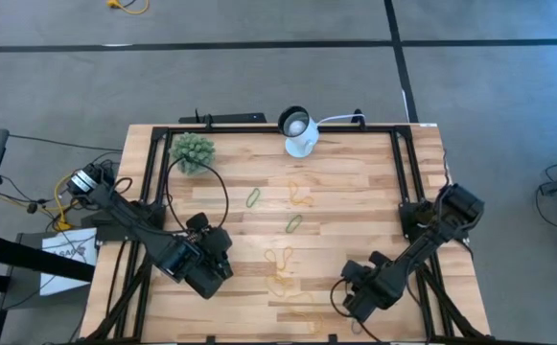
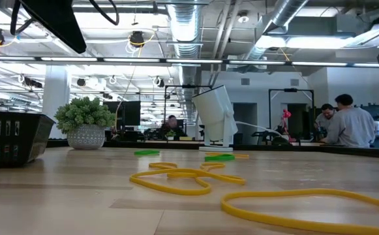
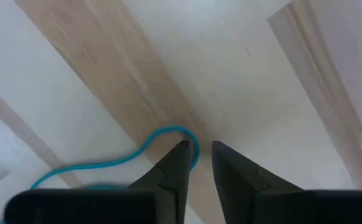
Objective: Pick and place items into bin
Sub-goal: Put the blue rubber band into the black bin
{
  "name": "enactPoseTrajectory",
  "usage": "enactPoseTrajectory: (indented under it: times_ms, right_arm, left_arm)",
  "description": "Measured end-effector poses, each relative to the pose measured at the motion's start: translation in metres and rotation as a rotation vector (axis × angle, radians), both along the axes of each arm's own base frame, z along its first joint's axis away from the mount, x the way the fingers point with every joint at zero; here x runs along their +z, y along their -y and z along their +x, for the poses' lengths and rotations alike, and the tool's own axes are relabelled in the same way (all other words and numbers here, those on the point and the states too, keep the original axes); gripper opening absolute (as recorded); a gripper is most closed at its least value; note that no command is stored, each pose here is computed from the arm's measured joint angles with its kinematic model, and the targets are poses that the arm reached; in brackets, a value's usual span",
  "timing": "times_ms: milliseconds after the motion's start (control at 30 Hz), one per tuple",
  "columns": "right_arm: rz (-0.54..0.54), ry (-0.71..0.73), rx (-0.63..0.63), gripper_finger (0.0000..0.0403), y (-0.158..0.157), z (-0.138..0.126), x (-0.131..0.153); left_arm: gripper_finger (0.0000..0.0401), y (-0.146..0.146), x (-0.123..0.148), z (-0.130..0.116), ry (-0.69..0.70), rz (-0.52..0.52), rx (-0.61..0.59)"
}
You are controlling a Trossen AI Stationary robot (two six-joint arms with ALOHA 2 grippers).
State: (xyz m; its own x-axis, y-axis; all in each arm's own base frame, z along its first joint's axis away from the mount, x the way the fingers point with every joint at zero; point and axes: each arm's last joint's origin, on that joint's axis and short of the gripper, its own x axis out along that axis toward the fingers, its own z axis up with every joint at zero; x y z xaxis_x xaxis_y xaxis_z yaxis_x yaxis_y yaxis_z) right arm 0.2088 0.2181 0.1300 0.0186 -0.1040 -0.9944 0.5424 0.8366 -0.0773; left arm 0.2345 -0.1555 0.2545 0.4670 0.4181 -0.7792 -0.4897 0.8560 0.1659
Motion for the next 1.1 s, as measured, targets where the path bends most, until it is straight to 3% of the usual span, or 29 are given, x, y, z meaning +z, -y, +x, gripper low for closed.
enactPoseTrajectory:
  times_ms: [200, 300, 467, 633, 867, 1100]
  right_arm:
    - [-0.012, 0.075, 0.093, 0.0007, -0.004, 0.001, -0.002]
    - [-0.003, 0.243, 0.192, 0.0006, -0.016, 0.019, 0.016]
    - [-0.245, 0.495, 0.315, 0.0002, -0.001, 0.050, 0.054]
    - [-0.375, 0.663, 0.440, 0.0001, 0.024, 0.101, 0.076]
    - [-0.365, 0.967, 0.530, 0.0000, 0.061, 0.154, 0.101]
    - [-0.380, 1.015, 0.539, 0.0000, 0.086, 0.169, 0.107]
  left_arm:
    - [0.0100, 0.000, 0.001, 0.001, 0.023, 0.019, 0.009]
    - [0.0100, -0.001, 0.002, 0.002, 0.079, 0.050, 0.041]
    - [0.0100, 0.000, 0.005, 0.009, 0.172, 0.091, 0.031]
    - [0.0100, 0.004, 0.009, 0.019, 0.233, 0.101, -0.024]
    - [0.0100, 0.008, 0.012, 0.024, 0.264, 0.110, -0.079]
    - [0.0100, 0.001, 0.012, 0.029, 0.261, 0.140, -0.067]
